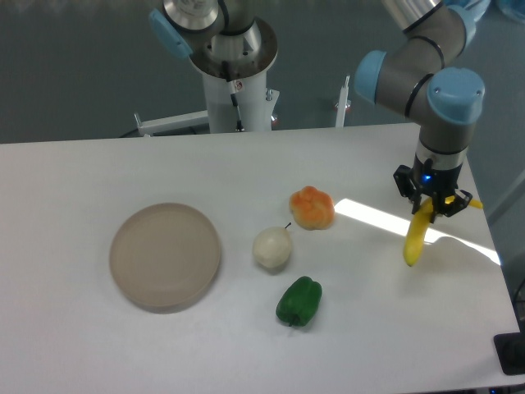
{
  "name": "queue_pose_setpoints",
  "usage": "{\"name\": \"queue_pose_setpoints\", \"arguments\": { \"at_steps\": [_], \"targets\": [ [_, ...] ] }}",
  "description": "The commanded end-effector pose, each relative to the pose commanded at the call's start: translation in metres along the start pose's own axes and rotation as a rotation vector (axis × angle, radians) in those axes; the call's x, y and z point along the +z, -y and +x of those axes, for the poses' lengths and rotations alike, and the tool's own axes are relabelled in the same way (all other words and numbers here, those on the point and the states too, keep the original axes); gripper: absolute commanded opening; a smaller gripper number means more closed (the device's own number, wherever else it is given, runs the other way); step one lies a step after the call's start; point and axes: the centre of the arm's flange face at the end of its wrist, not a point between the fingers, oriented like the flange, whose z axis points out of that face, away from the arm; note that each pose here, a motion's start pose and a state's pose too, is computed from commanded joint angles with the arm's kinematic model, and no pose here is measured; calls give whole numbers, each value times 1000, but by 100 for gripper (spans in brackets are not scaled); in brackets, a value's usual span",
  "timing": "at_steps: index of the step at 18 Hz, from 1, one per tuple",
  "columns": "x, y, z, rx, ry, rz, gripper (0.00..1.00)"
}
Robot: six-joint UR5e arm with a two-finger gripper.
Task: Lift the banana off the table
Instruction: 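Lift the grasped banana up off the table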
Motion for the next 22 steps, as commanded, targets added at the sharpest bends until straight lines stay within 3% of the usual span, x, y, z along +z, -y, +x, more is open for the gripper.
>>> {"name": "queue_pose_setpoints", "arguments": {
  "at_steps": [6, 12, 16, 19, 22],
  "targets": [
    [-24, 55, 11, -45, 40, 35, 37],
    [-47, 87, 33, -98, 49, 64, 37],
    [-61, 91, 59, -120, -82, 4, 37],
    [-69, 89, 68, -110, -137, -20, 37],
    [-70, 98, 73, -92, -139, -15, 37]
  ]
}}
